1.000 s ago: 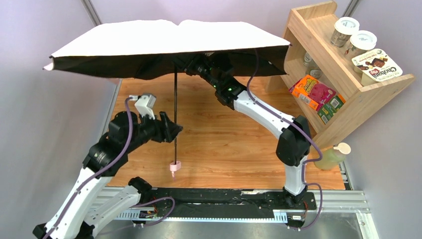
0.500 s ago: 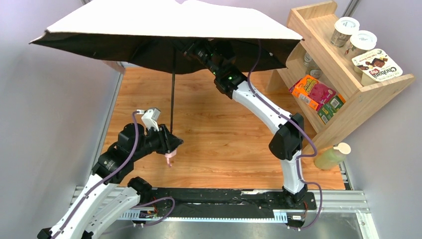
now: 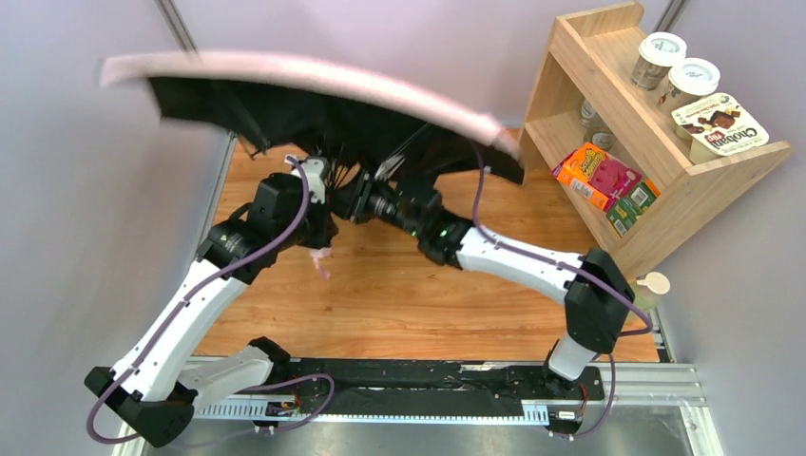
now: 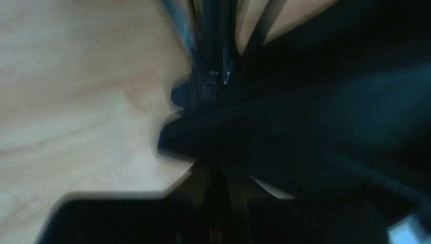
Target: Put away the umbrella
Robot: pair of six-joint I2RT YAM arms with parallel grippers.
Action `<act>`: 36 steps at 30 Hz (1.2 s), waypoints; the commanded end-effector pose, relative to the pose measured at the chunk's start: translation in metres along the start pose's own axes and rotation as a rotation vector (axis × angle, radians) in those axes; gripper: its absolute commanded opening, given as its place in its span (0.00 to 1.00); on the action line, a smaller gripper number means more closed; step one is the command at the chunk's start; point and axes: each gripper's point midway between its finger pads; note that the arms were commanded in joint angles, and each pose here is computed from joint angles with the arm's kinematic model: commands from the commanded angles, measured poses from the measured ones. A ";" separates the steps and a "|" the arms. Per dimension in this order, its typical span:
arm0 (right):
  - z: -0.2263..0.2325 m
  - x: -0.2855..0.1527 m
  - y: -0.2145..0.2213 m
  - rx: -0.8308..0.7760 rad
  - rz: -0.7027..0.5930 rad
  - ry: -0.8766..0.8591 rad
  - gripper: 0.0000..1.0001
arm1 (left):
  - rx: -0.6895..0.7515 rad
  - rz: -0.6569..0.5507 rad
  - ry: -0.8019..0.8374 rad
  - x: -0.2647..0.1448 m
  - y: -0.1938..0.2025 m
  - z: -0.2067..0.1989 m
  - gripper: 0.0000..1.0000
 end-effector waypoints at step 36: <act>-0.079 -0.027 -0.057 -0.215 0.150 -0.332 0.00 | 0.095 -0.711 0.675 -0.310 -0.041 -0.066 0.88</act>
Point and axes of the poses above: each gripper's point midway between its finger pads, its own x axis out along the fingers, its own z axis along the line the jaws close on, y = z × x, and after that the axes turned 12 degrees about -x, right-handed
